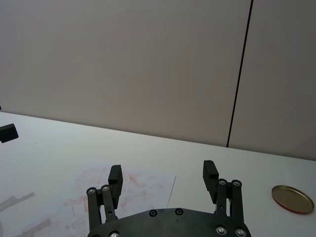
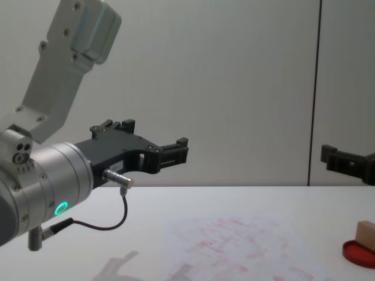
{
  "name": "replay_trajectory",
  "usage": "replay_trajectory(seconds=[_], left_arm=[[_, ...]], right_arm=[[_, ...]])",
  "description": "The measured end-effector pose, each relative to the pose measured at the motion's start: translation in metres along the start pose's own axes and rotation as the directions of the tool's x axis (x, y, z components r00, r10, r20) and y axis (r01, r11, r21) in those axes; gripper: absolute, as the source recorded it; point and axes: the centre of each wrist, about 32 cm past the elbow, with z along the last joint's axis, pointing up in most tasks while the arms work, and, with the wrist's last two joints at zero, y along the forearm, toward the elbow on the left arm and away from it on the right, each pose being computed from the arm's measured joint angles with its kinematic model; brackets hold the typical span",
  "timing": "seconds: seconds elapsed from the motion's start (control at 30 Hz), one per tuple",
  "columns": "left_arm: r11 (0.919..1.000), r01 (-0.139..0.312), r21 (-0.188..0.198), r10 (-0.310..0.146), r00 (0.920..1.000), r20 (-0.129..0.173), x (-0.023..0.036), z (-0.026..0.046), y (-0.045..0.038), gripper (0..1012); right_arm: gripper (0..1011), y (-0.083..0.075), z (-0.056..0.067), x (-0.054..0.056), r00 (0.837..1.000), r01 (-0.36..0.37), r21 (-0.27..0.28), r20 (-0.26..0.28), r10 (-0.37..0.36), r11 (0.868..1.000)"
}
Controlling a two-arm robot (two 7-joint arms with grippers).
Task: Use the one hand to pick up the stamp and affix it onto the A4 paper.
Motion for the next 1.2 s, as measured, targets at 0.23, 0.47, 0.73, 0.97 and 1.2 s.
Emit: replay_trajectory(seconds=[0.23,0.47,0.73,0.97,1.2], left_arm=[[1.0000,0.000,0.000,0.000,1.0000,0.000,0.0000,0.0000,0.0000,993],[1.0000,0.000,0.000,0.000,1.0000,0.000,0.0000,0.0000,0.0000,993],[1.0000,0.000,0.000,0.000,1.0000,0.000,0.0000,0.0000,0.0000,993],[1.0000,0.000,0.000,0.000,1.0000,0.000,0.0000,0.0000,0.0000,993],[1.0000,0.000,0.000,0.000,1.0000,0.000,0.0000,0.0000,0.0000,993]], right_arm=[[1001,0.000,0.000,0.000,1.000,0.000,0.001,0.000,0.000,1.000],[1001,0.000,0.000,0.000,1.000,0.000,0.001,0.000,0.000,1.000],[1001,0.000,0.000,0.000,1.000,0.000,0.001,0.000,0.000,1.000],[1001,0.001,0.000,0.007,1.000,0.001,-0.012,-0.004,-0.001,1.000],[1001,0.002,-0.003,0.023,1.000,0.001,-0.054,-0.011,-0.002,0.999]])
